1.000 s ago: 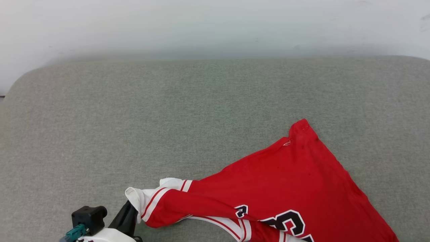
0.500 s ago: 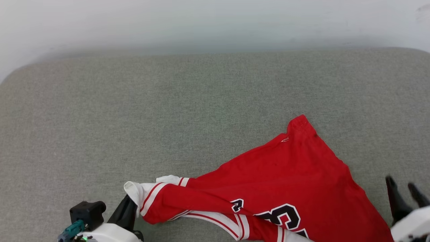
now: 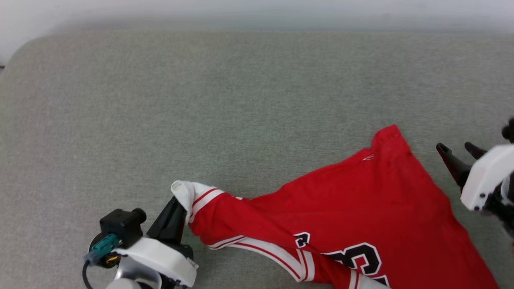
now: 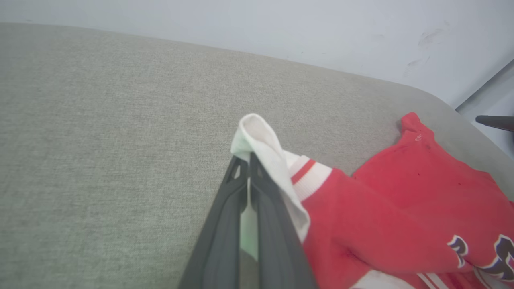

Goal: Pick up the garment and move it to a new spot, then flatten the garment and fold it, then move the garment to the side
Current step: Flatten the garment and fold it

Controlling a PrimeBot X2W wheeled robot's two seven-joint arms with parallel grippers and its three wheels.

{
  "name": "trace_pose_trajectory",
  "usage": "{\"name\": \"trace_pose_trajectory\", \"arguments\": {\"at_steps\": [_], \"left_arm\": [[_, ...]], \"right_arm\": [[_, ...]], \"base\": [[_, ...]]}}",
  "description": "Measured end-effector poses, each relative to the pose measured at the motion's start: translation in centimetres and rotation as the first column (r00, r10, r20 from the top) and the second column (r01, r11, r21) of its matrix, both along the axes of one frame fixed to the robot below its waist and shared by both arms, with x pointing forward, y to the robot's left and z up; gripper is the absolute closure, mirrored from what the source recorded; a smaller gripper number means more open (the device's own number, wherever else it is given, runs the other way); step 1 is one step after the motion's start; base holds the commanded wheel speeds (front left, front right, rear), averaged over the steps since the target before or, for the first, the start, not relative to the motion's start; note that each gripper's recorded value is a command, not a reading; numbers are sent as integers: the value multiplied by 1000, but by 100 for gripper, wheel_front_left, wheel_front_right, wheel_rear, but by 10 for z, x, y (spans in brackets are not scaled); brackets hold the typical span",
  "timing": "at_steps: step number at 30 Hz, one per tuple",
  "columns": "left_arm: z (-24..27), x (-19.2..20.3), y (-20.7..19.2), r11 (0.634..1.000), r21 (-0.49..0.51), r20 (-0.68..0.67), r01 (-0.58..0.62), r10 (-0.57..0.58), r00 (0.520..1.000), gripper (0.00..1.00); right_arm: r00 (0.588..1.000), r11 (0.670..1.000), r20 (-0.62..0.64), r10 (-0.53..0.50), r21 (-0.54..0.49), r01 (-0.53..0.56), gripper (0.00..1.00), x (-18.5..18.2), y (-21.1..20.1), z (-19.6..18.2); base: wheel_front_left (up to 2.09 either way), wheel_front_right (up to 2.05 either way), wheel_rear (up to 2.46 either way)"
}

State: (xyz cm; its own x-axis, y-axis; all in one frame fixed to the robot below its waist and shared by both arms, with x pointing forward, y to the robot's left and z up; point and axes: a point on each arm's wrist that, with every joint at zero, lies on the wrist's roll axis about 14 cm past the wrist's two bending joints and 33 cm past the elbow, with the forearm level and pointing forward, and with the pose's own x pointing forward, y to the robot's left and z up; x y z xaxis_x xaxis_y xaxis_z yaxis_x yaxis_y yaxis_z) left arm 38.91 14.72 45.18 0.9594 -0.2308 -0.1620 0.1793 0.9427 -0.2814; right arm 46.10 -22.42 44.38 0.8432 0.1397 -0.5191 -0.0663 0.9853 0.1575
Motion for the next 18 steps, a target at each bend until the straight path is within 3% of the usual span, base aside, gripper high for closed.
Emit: {"name": "trace_pose_trajectory", "arguments": {"at_steps": [5, 12, 18], "left_arm": [[-1, 7, -1, 1000, -7, 11, 1, -1, 1000, 100], [-7, 17, 0, 1000, -14, 14, -7, 7, 1000, 100], [-18, 19, 8, 1000, -9, -5, -28, 28, 1000, 100]], "right_arm": [[973, 991, -197, 122, -20, -129, 0, 23, 18, -12], [910, 956, -339, 240, -83, -283, 0, 45, 46, -38], [843, 938, -449, 296, -32, -346, 0, 37, 66, -81]], "base": [[0, 0, 0], [0, 0, 0], [0, 0, 0]]}}
